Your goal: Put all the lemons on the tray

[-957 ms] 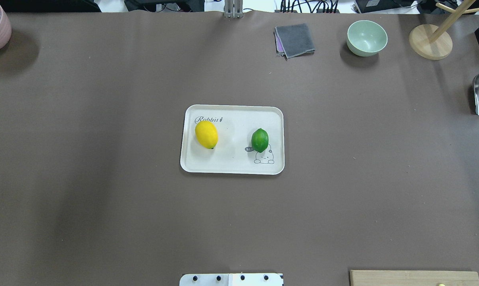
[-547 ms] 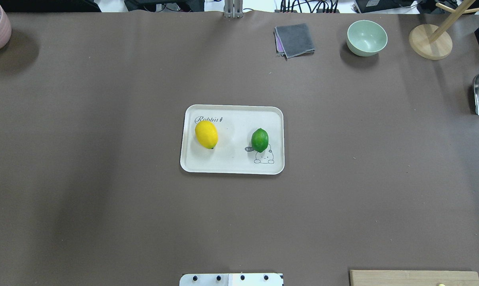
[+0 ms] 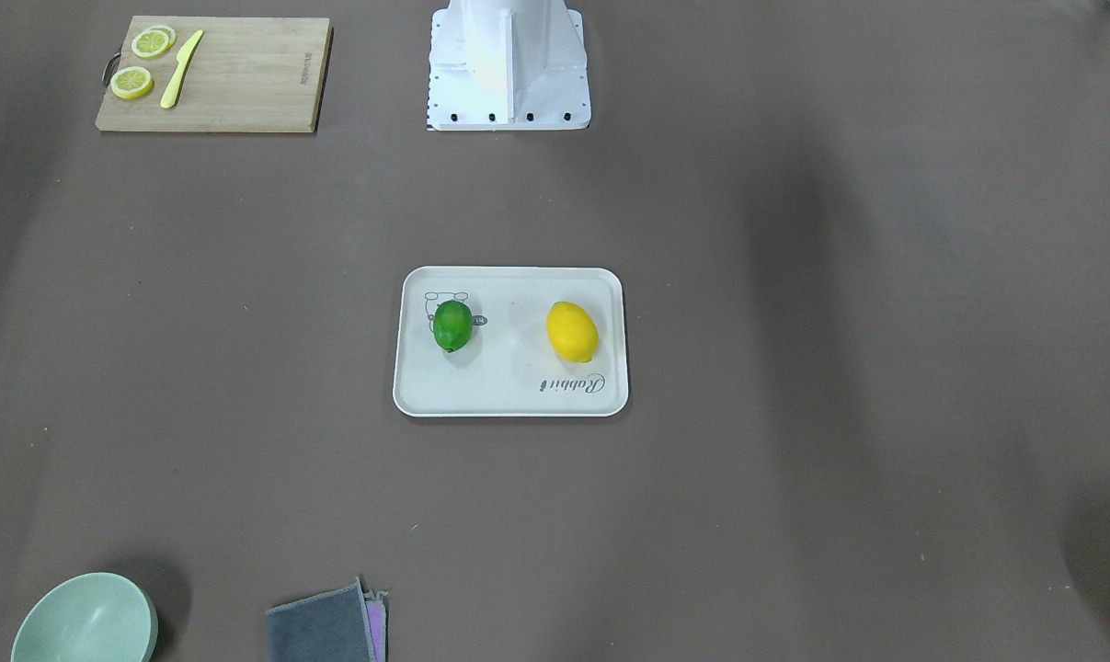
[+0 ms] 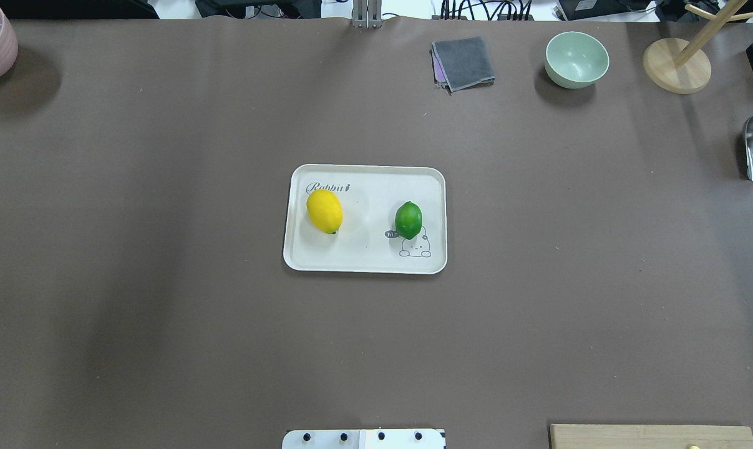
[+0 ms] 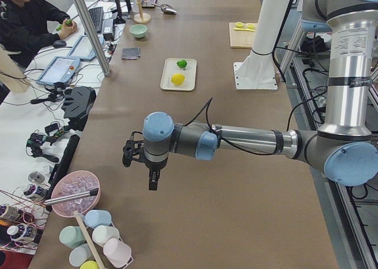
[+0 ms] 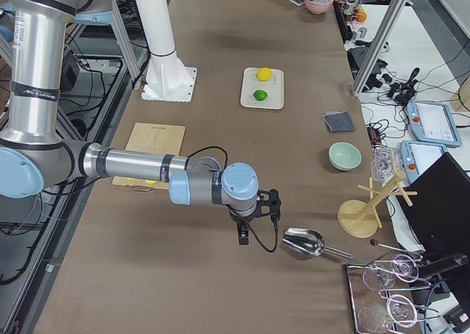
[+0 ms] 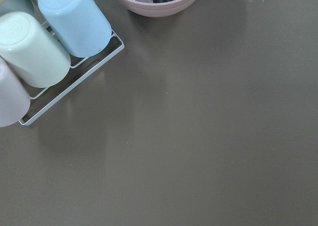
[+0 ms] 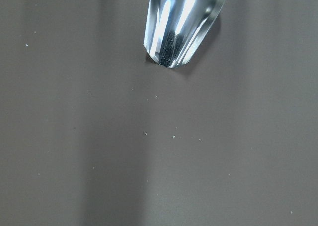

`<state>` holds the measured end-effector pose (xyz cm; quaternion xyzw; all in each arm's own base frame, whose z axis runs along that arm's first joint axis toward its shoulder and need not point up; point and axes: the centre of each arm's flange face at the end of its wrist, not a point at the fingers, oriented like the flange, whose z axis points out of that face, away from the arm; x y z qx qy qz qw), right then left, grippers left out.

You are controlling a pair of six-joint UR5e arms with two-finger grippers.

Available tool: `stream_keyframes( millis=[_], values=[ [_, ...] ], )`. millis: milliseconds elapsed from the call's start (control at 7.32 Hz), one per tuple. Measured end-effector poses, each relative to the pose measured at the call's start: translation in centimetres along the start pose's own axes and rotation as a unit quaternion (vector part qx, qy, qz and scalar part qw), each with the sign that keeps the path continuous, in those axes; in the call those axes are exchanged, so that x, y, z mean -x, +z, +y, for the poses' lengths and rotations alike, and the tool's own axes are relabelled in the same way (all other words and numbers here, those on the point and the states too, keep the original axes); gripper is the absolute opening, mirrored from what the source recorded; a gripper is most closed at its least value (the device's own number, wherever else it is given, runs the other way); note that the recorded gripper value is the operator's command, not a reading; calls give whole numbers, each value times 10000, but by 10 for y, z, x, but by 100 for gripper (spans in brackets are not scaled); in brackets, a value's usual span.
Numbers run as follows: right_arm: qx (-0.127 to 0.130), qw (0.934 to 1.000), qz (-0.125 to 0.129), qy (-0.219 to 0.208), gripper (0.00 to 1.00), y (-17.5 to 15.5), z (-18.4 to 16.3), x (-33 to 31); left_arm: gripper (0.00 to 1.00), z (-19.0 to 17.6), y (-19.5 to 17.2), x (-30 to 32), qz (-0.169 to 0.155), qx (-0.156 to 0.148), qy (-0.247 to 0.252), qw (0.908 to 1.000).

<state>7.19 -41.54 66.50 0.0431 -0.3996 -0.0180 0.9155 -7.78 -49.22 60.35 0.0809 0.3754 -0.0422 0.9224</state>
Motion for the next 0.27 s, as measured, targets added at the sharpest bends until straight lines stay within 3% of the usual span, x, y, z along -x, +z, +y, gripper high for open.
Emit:
stream_keyframes(
  millis=[273],
  values=[
    [-6,10000,1,11,100,-1,0,-1,98,-1,0,0,0,-2,2,10000]
  ],
)
